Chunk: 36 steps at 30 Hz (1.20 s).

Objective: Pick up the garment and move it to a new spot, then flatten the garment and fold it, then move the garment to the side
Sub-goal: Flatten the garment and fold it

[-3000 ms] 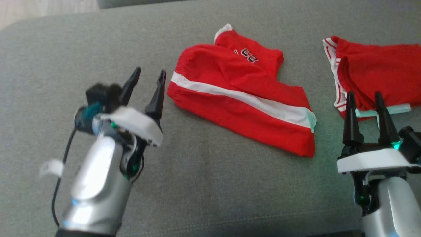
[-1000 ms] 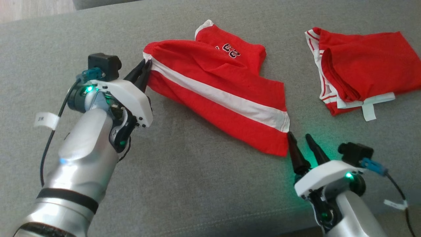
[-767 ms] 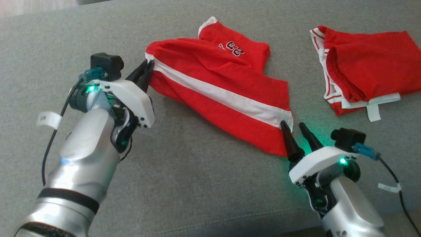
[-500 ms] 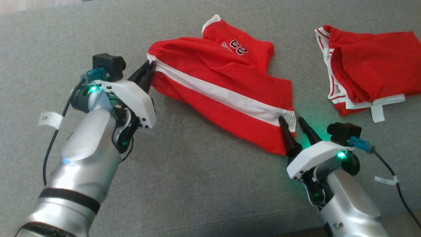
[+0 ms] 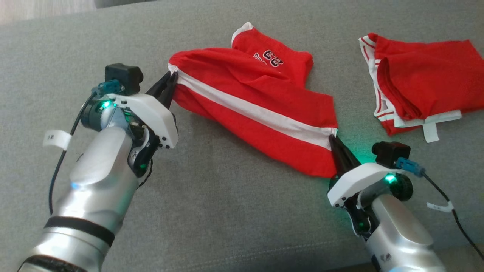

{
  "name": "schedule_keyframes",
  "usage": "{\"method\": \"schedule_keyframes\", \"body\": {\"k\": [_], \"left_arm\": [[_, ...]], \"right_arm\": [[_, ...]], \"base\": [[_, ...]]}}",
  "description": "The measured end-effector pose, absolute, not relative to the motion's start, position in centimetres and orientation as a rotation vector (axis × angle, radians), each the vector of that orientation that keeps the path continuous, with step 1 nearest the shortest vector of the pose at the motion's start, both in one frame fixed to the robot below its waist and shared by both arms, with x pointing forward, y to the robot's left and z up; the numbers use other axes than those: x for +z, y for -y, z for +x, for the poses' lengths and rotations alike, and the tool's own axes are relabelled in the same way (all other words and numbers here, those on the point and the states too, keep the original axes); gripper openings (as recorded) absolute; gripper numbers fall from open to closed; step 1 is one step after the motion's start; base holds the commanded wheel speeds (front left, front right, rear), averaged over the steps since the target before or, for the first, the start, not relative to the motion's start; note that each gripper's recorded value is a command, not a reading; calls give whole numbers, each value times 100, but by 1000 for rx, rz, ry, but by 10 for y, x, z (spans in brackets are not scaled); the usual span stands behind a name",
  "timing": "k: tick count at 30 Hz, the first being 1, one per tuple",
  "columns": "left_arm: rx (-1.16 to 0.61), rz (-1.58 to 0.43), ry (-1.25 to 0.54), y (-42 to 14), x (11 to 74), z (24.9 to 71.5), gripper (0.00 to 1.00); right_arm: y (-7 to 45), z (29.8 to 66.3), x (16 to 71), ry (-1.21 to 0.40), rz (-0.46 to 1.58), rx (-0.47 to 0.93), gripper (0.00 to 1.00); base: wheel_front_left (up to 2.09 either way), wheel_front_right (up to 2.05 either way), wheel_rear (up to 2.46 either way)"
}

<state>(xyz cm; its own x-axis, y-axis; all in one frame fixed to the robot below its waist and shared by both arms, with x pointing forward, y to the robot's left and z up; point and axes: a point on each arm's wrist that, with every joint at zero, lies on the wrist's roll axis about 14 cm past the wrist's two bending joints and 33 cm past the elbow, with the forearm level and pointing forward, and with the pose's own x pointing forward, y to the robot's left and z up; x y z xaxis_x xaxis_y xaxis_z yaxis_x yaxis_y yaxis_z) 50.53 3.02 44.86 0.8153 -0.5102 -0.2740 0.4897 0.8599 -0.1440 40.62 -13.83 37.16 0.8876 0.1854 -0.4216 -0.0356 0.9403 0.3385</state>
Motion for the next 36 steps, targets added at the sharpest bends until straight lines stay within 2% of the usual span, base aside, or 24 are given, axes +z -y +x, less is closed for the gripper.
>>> {"method": "schedule_keyframes", "body": {"k": [10, 20, 24, 28, 36], "left_arm": [[-525, -62, -237, -34, 478, 502, 0], [-531, -96, -60, -35, 551, 498, 0], [-521, -119, 64, -43, 605, 494, 0], [-510, -147, 202, -48, 662, 484, 0], [-487, -165, 431, -62, 746, 445, 0]], "right_arm": [[151, 423, 430, -257, 278, 129, 0], [160, 445, 555, 53, 164, 211, 0], [154, 454, 642, 258, 88, 258, 0], [148, 449, 696, 382, 40, 281, 0], [141, 420, 762, 573, 0, 292, 0]], "base": [[0, 0, 0], [0, 0, 0], [0, 0, 0], [0, 0, 0], [0, 0, 0]]}}
